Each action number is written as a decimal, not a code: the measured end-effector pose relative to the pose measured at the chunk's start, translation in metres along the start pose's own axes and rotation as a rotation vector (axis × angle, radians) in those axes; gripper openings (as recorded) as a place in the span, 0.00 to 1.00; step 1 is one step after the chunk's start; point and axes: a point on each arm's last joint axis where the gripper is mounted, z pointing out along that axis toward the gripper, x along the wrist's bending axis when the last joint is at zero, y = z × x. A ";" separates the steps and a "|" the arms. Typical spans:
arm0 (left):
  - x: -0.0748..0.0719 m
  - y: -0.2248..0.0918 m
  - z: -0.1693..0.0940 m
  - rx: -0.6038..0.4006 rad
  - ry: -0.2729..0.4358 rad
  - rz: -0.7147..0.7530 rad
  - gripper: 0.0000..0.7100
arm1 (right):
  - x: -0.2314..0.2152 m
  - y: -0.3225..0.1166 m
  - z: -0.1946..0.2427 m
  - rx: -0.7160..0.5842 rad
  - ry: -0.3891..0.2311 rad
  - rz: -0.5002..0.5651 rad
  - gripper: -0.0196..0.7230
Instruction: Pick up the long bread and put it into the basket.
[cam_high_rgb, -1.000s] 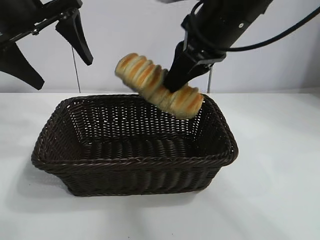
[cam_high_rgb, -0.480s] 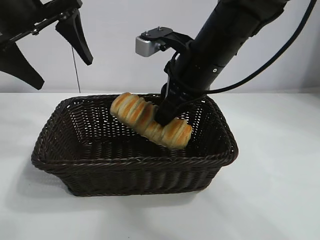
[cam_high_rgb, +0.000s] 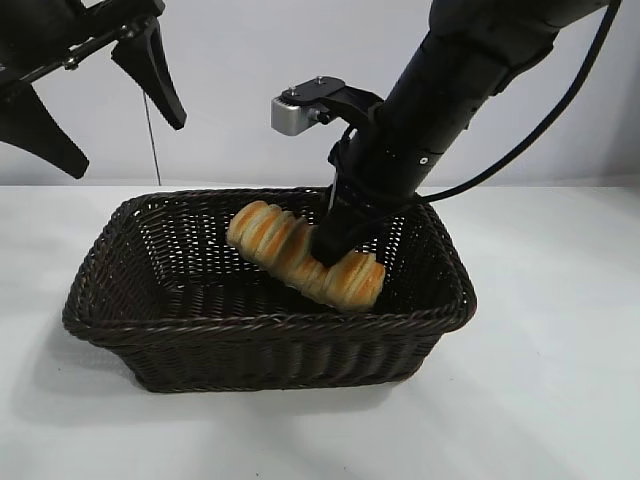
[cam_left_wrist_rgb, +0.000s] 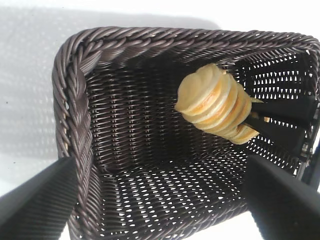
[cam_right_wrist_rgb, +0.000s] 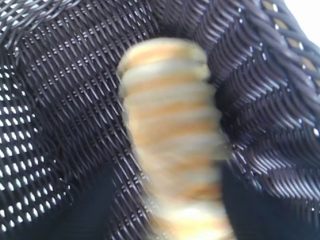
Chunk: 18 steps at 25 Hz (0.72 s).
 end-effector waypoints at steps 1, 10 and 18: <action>0.000 0.000 0.000 -0.001 0.000 0.000 0.91 | 0.000 0.001 -0.003 -0.004 -0.002 0.003 0.78; 0.000 0.000 0.000 -0.002 0.000 0.000 0.91 | -0.005 0.026 -0.063 -0.019 -0.077 0.229 0.88; 0.000 0.000 0.000 -0.003 0.000 0.000 0.91 | -0.008 0.017 -0.081 0.194 -0.149 0.583 0.94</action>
